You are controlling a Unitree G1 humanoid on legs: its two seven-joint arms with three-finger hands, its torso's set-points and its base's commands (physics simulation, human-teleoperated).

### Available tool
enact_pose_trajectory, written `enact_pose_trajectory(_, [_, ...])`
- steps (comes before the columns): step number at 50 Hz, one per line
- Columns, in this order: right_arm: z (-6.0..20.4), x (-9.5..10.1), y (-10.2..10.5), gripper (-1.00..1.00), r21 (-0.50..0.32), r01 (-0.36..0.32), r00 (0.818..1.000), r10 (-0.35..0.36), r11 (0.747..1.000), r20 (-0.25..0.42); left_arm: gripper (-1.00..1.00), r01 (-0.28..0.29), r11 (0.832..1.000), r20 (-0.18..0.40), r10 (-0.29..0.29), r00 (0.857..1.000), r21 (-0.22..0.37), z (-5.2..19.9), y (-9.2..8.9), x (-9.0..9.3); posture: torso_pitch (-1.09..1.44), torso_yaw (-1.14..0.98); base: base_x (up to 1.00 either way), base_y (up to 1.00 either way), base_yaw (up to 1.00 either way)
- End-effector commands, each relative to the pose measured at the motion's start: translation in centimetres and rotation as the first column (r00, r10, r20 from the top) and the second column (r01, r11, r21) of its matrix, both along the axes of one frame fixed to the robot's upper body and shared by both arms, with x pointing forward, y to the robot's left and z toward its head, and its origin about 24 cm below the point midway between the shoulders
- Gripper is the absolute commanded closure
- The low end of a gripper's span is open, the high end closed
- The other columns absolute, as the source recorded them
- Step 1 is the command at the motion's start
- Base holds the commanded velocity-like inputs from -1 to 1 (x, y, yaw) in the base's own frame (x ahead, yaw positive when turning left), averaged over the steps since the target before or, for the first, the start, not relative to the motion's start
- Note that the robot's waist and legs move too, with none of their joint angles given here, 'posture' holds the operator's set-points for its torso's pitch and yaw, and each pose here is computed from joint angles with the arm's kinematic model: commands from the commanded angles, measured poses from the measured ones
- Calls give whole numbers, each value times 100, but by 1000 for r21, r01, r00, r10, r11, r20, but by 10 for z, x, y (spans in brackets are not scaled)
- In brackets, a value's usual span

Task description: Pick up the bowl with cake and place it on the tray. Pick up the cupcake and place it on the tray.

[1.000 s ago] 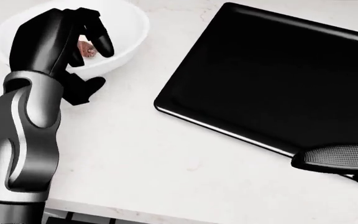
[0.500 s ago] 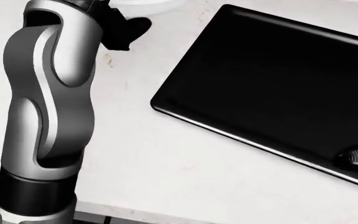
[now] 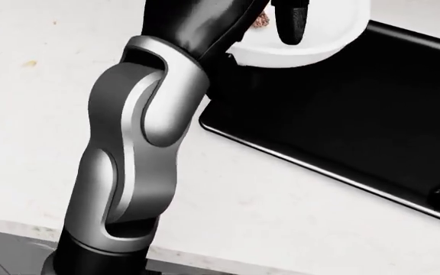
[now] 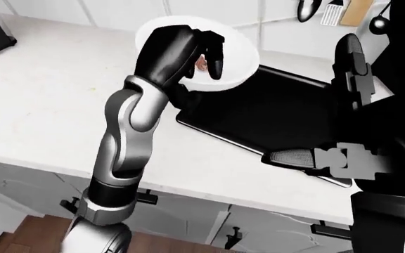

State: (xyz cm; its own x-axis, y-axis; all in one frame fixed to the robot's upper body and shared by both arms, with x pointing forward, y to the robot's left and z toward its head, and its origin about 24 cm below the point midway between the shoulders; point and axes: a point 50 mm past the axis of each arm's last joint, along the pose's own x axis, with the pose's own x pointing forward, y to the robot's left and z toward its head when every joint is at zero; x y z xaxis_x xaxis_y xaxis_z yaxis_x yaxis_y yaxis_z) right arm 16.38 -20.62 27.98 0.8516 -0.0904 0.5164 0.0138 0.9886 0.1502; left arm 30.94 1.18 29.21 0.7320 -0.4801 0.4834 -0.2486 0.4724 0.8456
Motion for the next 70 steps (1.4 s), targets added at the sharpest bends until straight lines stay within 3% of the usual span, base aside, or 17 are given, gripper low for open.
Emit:
enact_pose_trajectory(1, [7,-4,-2,-100,-7,14,998,-13,1000,56,100,43,998,151,-36,988,-44,24,-4,-16,0,0,0,0,0])
enact_pose_trajectory(13, [5,-4,-4,-100,-5,14,998,-14,1000,54,100,145,989,167,-136,977,-39,13,-30,-25,0,0,0,0,0])
enact_pose_trajectory(21, [2,-6,-7,-100,1,20,998,-20,1000,53,100,177,983,185,-165,969,-50,-3,-48,-28,0,0,0,0,0])
enact_pose_trajectory(36, [-1,-8,-10,-100,7,26,998,-27,1000,52,100,167,986,184,-162,969,-10,-35,-68,-15,0,0,0,0,0])
enact_pose_trajectory(53, [-3,-7,-11,-100,15,28,998,-29,999,53,100,215,977,169,-210,963,-13,-41,-79,-25,0,0,0,0,0])
enact_pose_trajectory(54, [-3,-7,-12,-100,15,29,998,-30,999,54,83,217,976,167,-212,963,-14,-43,-80,-25,0,0,0,0,0])
enact_pose_trajectory(59, [-3,-8,-12,-100,17,30,998,-30,999,53,60,234,972,152,-228,962,-23,-46,-84,-30,0,0,0,0,0])
enact_pose_trajectory(70, [-3,-9,-13,-100,22,31,998,-32,999,55,49,243,970,134,-238,962,-15,-57,-90,-26,0,0,0,0,0])
